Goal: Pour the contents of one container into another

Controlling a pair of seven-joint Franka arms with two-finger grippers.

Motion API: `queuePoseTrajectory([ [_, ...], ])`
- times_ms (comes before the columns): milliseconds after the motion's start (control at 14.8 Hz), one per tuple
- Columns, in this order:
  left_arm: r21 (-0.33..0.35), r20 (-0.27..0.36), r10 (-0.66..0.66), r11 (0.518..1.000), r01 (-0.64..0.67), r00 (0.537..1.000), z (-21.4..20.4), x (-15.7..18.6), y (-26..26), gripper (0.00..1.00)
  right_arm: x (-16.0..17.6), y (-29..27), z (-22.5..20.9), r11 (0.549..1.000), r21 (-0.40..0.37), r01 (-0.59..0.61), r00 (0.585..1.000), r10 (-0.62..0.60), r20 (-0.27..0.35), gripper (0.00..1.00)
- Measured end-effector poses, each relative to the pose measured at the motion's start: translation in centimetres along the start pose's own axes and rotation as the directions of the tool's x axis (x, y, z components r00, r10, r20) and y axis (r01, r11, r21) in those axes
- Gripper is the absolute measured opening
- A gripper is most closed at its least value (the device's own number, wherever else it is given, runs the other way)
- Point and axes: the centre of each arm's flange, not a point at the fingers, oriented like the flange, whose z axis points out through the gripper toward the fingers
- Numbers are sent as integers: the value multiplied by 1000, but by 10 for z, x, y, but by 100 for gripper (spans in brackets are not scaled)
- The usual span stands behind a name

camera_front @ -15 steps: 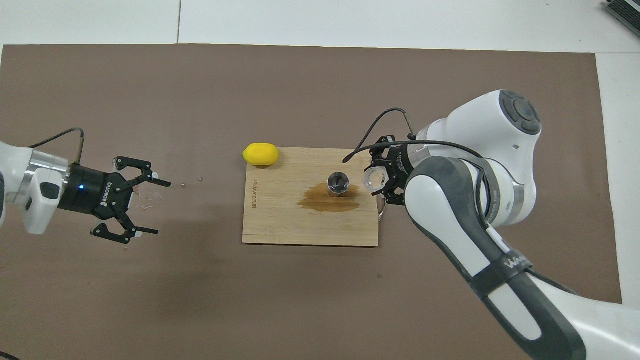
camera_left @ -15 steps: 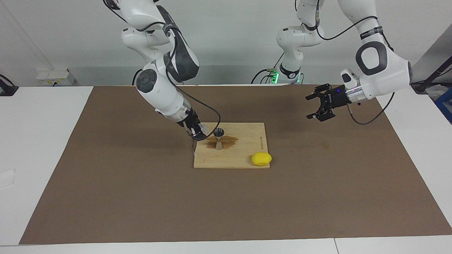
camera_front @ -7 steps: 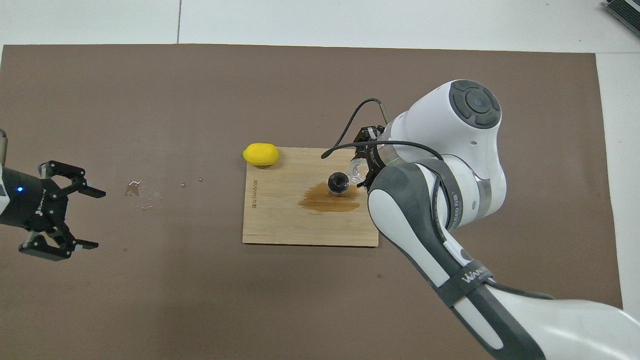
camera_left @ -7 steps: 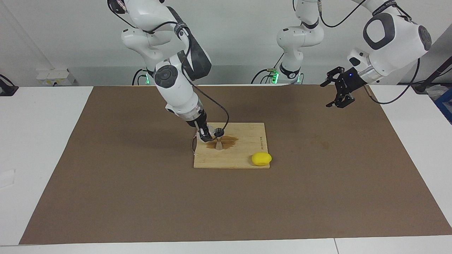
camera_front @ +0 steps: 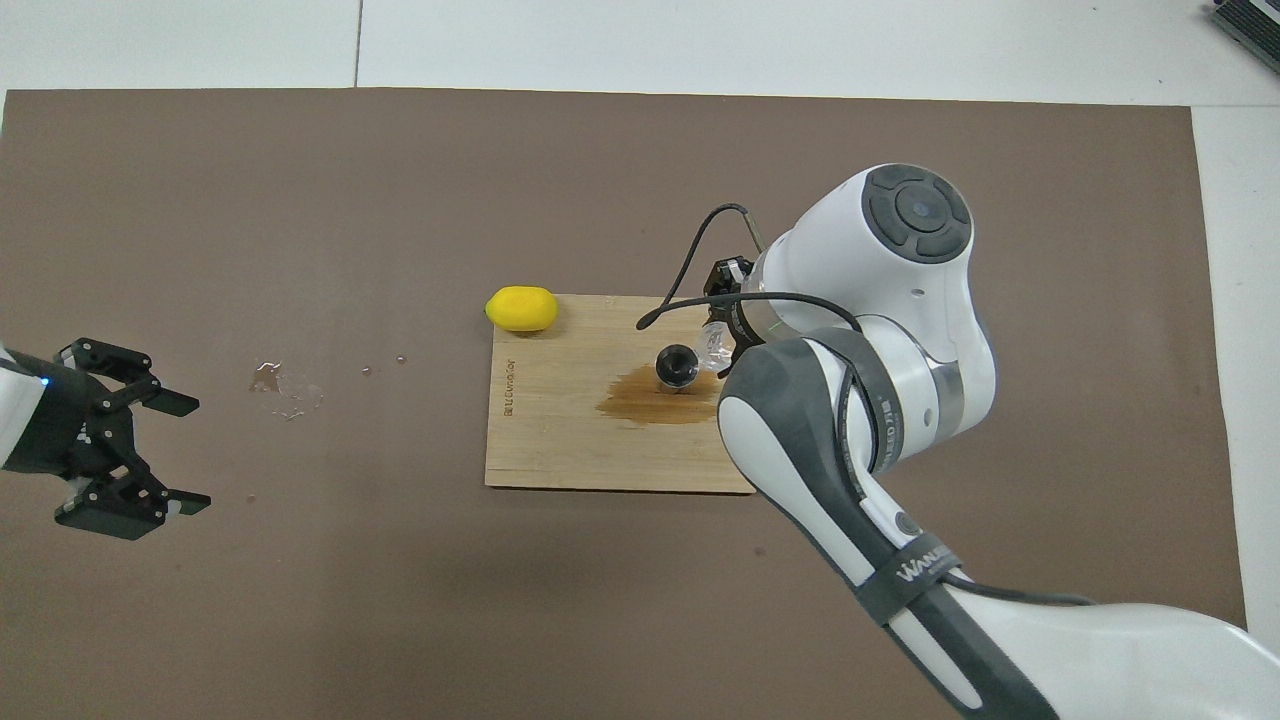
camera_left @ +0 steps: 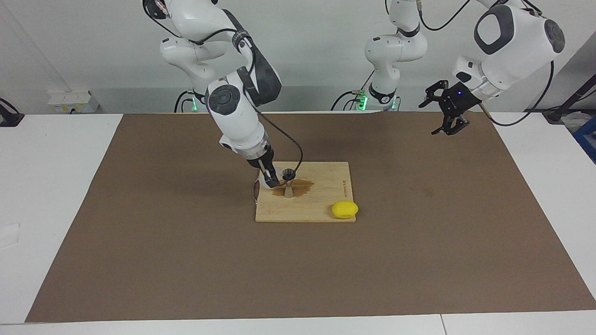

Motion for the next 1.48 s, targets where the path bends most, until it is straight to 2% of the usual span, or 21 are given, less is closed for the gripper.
queuePoseTrajectory([
  [67, 28, 20, -68, 997, 67, 997, -3, 0, 4, 100, -5, 1, 1, 1000, -3, 14, 1000, -14, -24, 51],
  [202, 55, 20, -203, 978, 201, 979, -8, -1, 8, 100, -12, 3, 2, 999, -11, 49, 996, -49, -76, 51],
  [337, 73, -6, -341, 937, 341, 940, -19, -1, 10, 100, -15, 3, 1, 997, -15, 76, 990, -77, -119, 51],
  [472, 98, -60, -429, 896, 433, 901, -44, -1, 12, 100, -20, 3, 0, 995, -11, 96, 985, -96, -141, 51],
  [674, 122, -134, -483, 858, 499, 865, -80, -18, 6, 100, -27, 2, -7, 992, 2, 123, 978, -121, -170, 51],
  [1078, 186, -272, -536, 786, 590, 799, -102, -45, -29, 100, -40, 2, -8, 985, 5, 172, 958, -166, -232, 51],
  [1280, 174, -302, -610, 720, 672, 732, -105, -54, -36, 100, -49, 4, -7, 979, 2, 205, 942, -196, -272, 51],
  [1482, 164, -309, -637, 695, 700, 706, -106, -56, -37, 100, -56, 5, -6, 974, 0, 228, 930, -218, -297, 51],
])
